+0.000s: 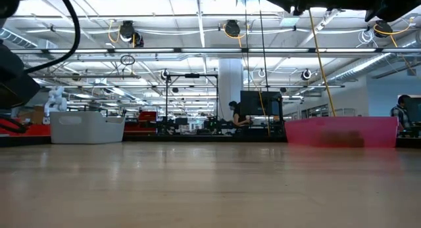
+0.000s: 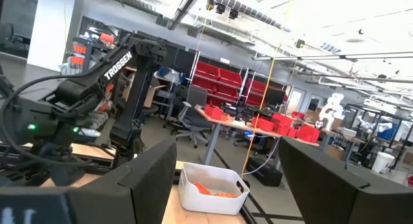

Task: Sort & place blocks by color
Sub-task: Put the orange gamepiece into the gray bin

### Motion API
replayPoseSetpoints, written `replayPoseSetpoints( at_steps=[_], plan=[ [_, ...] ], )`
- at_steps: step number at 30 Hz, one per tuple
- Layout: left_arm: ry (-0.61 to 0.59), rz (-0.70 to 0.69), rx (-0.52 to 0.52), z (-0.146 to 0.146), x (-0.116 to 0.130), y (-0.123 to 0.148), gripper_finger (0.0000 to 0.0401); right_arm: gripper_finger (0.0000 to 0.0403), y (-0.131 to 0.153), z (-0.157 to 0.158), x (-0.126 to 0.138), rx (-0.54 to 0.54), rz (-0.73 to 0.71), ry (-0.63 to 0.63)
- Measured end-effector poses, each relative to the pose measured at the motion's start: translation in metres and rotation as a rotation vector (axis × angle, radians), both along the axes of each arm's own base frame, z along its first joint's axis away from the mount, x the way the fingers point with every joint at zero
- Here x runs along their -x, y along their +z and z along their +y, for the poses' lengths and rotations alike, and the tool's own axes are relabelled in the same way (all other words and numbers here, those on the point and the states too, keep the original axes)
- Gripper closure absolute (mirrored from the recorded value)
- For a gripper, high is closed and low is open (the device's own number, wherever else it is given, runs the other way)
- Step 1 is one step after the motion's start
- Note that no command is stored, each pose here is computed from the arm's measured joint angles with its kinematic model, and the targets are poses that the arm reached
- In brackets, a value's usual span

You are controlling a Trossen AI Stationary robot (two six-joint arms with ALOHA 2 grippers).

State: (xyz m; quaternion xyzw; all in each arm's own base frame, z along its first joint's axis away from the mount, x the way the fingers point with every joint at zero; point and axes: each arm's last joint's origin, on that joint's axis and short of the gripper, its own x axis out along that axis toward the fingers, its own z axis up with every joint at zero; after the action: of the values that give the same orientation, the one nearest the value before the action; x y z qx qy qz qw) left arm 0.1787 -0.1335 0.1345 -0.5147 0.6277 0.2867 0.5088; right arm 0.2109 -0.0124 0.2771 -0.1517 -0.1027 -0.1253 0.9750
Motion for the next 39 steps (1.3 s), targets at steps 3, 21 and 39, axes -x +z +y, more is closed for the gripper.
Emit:
replayPoseSetpoints(
  at_steps=[3, 21, 39],
  plan=[
    [-0.041, 0.013, 0.009, 0.006, -0.002, -0.001, 0.0128, 0.0138, 0.000, 0.000, 0.000, 0.000, -0.001, 0.000],
    [-0.256, 0.068, -0.098, 0.057, -0.029, 0.038, 0.0263, 0.0138, 0.002, 0.000, 0.000, 0.003, -0.018, 0.000],
    [-0.189, 0.274, -0.567, 0.244, -0.023, 0.150, 0.0260, 0.0138, 0.002, 0.000, 0.001, 0.001, -0.026, 0.003]
  ],
)
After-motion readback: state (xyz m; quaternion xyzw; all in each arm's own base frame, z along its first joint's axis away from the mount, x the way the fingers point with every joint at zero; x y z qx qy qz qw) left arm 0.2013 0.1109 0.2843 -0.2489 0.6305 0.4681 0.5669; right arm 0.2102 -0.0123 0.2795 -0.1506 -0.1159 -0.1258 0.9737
